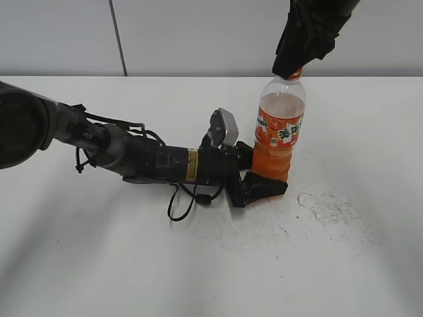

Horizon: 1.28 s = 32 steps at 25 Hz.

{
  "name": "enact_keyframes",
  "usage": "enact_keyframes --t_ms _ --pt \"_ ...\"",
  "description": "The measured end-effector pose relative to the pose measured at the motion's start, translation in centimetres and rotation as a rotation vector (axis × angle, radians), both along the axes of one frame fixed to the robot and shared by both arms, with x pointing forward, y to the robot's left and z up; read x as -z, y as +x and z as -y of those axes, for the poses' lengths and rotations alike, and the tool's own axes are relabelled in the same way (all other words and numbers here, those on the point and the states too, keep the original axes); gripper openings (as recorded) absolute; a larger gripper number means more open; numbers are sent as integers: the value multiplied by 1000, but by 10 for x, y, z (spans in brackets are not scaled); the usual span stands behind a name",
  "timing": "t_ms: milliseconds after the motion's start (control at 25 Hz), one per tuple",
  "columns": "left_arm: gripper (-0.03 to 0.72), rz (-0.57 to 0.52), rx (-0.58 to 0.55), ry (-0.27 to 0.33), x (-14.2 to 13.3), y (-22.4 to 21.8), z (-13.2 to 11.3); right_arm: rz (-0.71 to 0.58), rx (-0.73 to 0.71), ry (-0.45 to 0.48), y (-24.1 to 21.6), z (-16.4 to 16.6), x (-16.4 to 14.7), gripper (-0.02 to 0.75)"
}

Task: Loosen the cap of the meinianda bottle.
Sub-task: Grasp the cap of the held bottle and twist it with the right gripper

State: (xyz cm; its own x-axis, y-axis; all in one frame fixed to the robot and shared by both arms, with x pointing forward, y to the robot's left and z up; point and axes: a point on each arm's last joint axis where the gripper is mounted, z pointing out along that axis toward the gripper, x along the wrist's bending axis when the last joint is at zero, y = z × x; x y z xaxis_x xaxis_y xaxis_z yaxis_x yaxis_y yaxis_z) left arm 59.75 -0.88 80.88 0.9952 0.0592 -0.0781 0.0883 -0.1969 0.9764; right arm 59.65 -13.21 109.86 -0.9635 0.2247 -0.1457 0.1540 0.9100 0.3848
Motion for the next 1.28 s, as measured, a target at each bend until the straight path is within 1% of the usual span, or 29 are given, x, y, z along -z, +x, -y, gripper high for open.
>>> enact_keyframes --t_ms 120,160,240,280,320,400,440,480,520,560,600,640,680,720,840,920,1040,1160,1240,1280 --pt "567 0 1 0 0 0 0 -12 29 8 0 0 0 277" --pt "567 0 1 0 0 0 0 -38 100 26 0 0 0 333" --pt "567 -1 0 0 0 0 0 -87 254 67 1 0 0 467" --pt "567 -1 0 0 0 0 0 -99 299 80 1 0 -1 498" --pt "567 -1 0 0 0 0 0 -135 422 117 2 -1 -1 558" --pt "567 -1 0 0 0 0 0 -185 561 154 3 -1 -1 577" --pt "567 -1 0 0 0 0 0 -227 671 178 3 0 -1 566" --pt "567 -2 0 0 0 0 0 -268 779 196 3 0 -1 533" --pt "567 -1 0 0 0 0 0 -286 832 202 2 1 0 507" --pt "567 -1 0 0 0 0 0 -302 891 207 3 2 0 451" --pt "567 -2 1 -1 0 0 0 -308 932 208 3 3 0 400" --pt "567 -3 0 -1 0 0 0 -308 943 208 3 3 0 375" --pt "567 -3 -1 0 0 0 0 -309 960 208 3 4 1 316" --pt "567 -2 -1 -1 0 0 0 -309 963 208 3 4 1 286" --pt "567 -3 -2 -1 0 0 0 -296 937 199 3 4 0 280" --pt "567 -3 -2 -1 0 0 0 -268 859 179 3 4 0 280" --pt "566 -3 -2 -1 0 0 0 -193 634 128 3 3 0 277" --pt "565 -3 -2 -1 0 0 0 -72 278 45 2 2 0 276" --pt "565 -3 -1 -1 0 0 0 -24 119 10 2 2 0 276" --pt "565 -3 -1 -1 0 0 0 -9 64 -1 1 1 0 276"
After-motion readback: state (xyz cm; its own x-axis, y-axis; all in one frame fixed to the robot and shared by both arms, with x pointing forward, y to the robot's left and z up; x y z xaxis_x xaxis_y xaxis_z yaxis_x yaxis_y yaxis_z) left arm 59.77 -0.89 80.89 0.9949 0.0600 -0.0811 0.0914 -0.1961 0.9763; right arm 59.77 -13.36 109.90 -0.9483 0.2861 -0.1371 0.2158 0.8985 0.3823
